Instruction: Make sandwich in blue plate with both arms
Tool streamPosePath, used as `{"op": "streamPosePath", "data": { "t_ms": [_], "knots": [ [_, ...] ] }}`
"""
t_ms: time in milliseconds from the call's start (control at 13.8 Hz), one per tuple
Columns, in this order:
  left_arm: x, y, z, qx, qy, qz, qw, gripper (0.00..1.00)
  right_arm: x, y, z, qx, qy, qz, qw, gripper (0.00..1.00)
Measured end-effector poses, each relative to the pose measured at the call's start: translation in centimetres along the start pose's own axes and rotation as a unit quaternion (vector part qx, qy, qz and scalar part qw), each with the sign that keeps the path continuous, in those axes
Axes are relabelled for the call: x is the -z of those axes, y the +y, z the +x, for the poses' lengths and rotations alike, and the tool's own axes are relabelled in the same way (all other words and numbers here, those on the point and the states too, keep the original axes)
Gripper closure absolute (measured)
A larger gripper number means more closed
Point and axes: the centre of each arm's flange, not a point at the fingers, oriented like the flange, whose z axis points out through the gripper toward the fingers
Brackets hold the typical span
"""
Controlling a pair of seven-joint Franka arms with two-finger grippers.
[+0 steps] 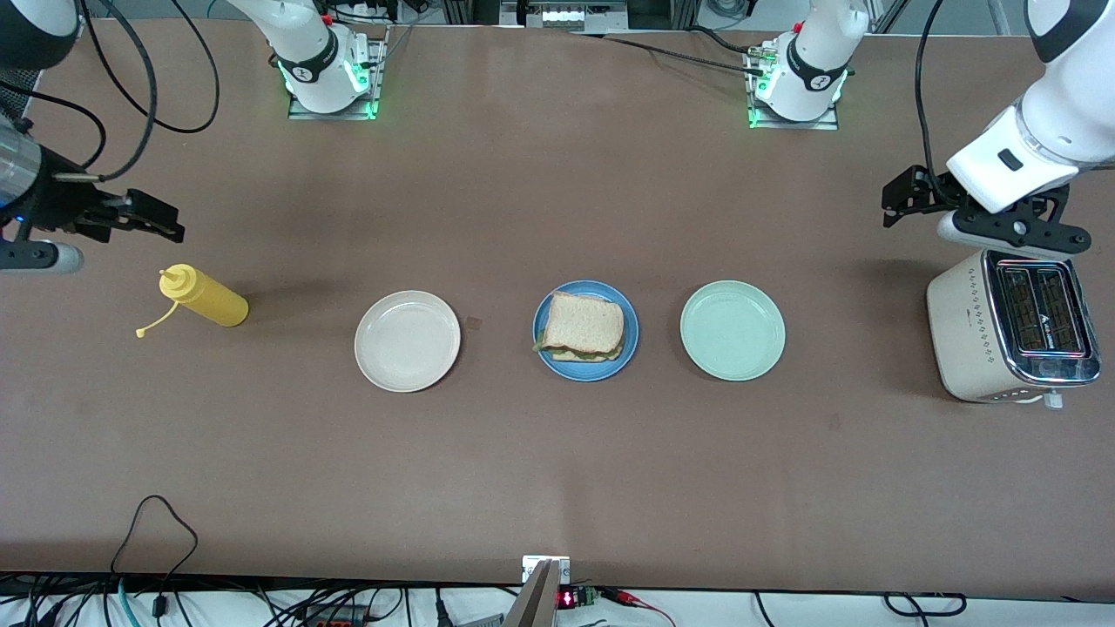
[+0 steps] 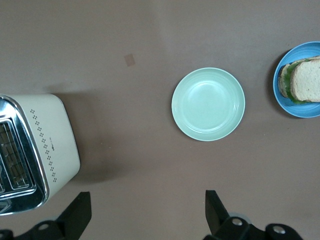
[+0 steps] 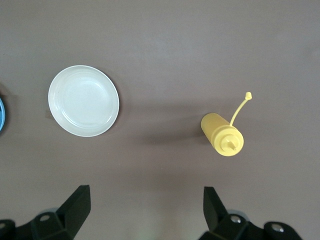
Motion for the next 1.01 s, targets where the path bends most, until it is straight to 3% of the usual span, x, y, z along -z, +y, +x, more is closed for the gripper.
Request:
{"op": "streamPosePath", "data": {
  "t_ms": [1012],
  "knots": [
    [0.27, 0.12, -0.43, 0.003, -0.006, 0.0, 1.0, 0.0, -0.81, 0.32, 0.66, -0.004, -0.001, -0.002, 1.0, 0.0]
  ]
}}
